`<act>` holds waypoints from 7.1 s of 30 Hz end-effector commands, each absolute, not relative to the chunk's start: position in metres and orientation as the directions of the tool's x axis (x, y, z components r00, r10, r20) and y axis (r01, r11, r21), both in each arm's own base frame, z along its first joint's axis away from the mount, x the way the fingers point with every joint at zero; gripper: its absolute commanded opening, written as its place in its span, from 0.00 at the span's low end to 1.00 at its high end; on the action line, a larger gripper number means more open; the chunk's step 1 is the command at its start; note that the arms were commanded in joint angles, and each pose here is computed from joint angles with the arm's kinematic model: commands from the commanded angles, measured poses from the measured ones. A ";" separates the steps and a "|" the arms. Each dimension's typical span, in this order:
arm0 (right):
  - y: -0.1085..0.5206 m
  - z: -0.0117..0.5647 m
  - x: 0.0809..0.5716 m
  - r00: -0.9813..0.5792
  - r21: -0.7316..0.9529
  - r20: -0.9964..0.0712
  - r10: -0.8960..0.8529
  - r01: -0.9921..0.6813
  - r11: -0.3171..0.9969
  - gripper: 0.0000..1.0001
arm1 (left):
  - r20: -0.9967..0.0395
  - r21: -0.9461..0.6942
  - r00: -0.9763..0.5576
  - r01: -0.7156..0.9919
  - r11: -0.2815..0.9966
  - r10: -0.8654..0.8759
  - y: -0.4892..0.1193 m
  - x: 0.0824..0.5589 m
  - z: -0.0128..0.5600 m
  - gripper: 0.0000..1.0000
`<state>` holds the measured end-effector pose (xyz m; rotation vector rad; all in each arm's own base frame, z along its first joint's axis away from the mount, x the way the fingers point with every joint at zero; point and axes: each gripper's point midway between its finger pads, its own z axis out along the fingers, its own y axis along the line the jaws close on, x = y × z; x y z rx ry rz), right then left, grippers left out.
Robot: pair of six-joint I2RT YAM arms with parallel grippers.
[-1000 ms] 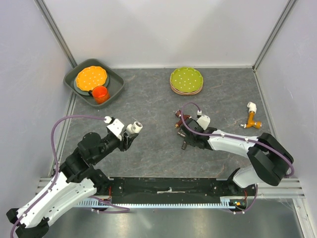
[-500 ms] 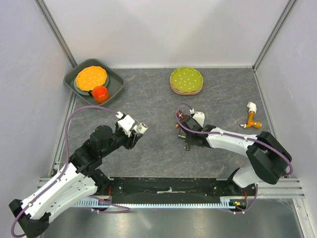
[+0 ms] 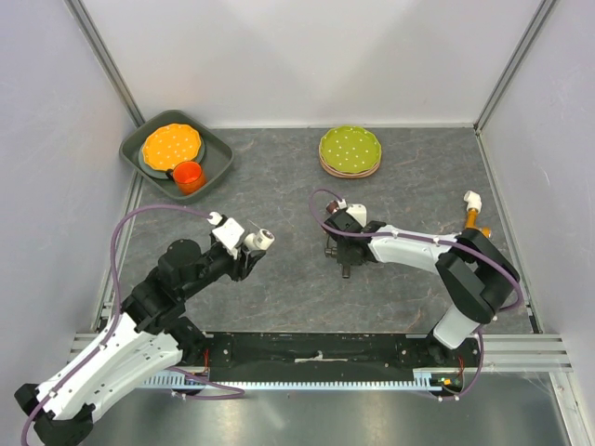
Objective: Install the water faucets
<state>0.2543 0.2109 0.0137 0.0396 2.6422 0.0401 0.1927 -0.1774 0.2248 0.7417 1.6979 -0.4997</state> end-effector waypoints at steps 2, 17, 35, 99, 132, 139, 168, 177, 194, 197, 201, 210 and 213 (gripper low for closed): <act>0.209 0.005 0.244 -0.904 0.019 -0.428 0.004 -0.005 1.000 0.00 | -0.987 0.067 -0.058 0.704 0.707 0.152 -0.181 0.196 0.248 0.02; 0.213 0.248 0.295 -0.295 0.592 -0.795 0.529 -0.192 0.783 0.00 | -0.988 0.135 0.152 0.859 0.493 0.007 -0.236 0.187 0.259 0.02; 0.212 0.368 0.240 0.052 0.490 -0.666 0.744 -0.721 0.489 0.00 | -0.981 0.050 0.094 0.968 0.247 -0.171 -0.308 0.196 0.267 0.02; 0.270 0.384 0.183 0.059 0.214 -0.702 0.709 -0.933 0.290 0.00 | -0.834 -0.255 -0.156 0.960 0.118 -0.530 -0.292 0.173 0.316 0.02; 0.267 0.363 0.187 0.043 0.283 -0.744 0.667 -0.883 0.373 0.00 | -0.818 -0.101 0.077 0.956 0.274 -0.570 -0.321 0.172 0.319 0.02; 0.271 0.353 0.188 0.064 0.275 -0.781 0.621 -0.858 0.434 0.00 | -0.824 -0.071 0.139 0.936 0.344 -0.550 -0.320 0.172 0.321 0.02; 0.276 0.288 0.193 0.064 0.410 -0.847 0.527 -0.553 0.725 0.00 | -0.830 0.269 0.520 0.689 0.673 -0.201 -0.357 0.158 0.324 0.02; 0.284 0.281 0.185 0.026 0.416 -0.857 0.514 -0.554 0.721 0.00 | -0.834 0.277 0.537 0.609 0.743 -0.130 -0.352 0.168 0.318 0.02; 0.291 0.277 0.183 -0.052 0.438 -0.869 0.493 -0.546 0.714 0.13 | -0.875 0.178 0.454 0.629 0.757 -0.171 -0.339 0.175 0.299 0.02; 0.292 0.277 0.183 -0.060 0.438 -0.871 0.488 -0.546 0.714 0.20 | -0.876 0.144 0.437 0.641 0.754 -0.204 -0.334 0.176 0.298 0.02; 0.294 0.279 0.182 -0.069 0.439 -0.872 0.484 -0.548 0.712 0.26 | -0.879 0.086 0.398 0.673 0.735 -0.262 -0.326 0.177 0.293 0.02; 0.299 0.281 0.179 -0.075 0.415 -0.885 0.460 -0.575 0.705 0.37 | -0.850 0.000 0.359 0.733 0.680 -0.386 -0.306 0.177 0.293 0.02; 0.300 0.280 0.178 -0.075 0.409 -0.887 0.455 -0.582 0.702 0.38 | -0.841 -0.007 0.349 0.757 0.654 -0.412 -0.304 0.174 0.294 0.02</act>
